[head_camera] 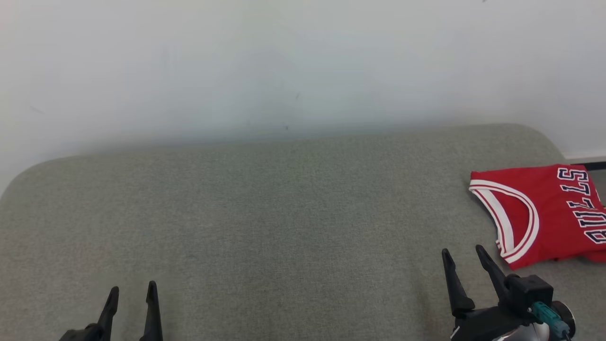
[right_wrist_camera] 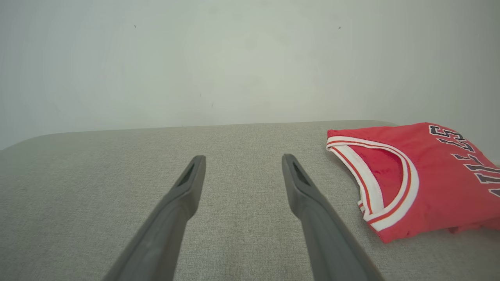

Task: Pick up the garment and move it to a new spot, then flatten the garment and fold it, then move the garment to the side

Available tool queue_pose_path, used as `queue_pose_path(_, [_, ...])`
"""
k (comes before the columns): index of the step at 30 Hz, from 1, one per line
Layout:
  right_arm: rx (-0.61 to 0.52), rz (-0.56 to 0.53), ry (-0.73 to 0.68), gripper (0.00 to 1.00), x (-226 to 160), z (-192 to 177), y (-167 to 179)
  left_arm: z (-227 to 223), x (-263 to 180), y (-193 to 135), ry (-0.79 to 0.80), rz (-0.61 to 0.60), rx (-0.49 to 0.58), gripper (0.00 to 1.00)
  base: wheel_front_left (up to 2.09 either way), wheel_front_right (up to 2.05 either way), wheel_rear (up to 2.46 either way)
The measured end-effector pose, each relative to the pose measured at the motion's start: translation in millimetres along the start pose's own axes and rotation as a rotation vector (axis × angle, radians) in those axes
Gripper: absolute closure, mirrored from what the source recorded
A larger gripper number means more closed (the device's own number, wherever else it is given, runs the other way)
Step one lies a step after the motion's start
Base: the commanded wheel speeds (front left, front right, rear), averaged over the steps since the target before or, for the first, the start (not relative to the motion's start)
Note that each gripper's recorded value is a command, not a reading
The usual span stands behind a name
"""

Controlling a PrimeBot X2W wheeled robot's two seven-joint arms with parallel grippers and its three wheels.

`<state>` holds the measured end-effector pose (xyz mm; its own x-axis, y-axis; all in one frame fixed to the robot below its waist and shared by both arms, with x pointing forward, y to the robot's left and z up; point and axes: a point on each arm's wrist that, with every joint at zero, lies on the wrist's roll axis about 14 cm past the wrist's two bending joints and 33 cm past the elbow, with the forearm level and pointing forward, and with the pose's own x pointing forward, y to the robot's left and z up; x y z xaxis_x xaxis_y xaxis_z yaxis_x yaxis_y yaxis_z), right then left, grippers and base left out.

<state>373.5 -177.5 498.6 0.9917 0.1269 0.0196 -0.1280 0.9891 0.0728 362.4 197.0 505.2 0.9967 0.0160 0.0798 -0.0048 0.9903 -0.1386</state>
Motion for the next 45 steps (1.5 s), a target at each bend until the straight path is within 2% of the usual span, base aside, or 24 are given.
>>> queue_pose_path(12, [0.000,-0.017,-0.015,0.00,-5.3,1.7,0.9,3.2,-18.7,7.4,-0.012,0.026,-0.017,0.00,0.00,0.00,0.00])
queue_pose_path(45, [0.017,-0.029,-0.029,0.00,-2.0,8.9,1.7,9.5,-11.9,-1.3,-0.033,0.002,-0.033,0.00,0.00,0.00,0.00])
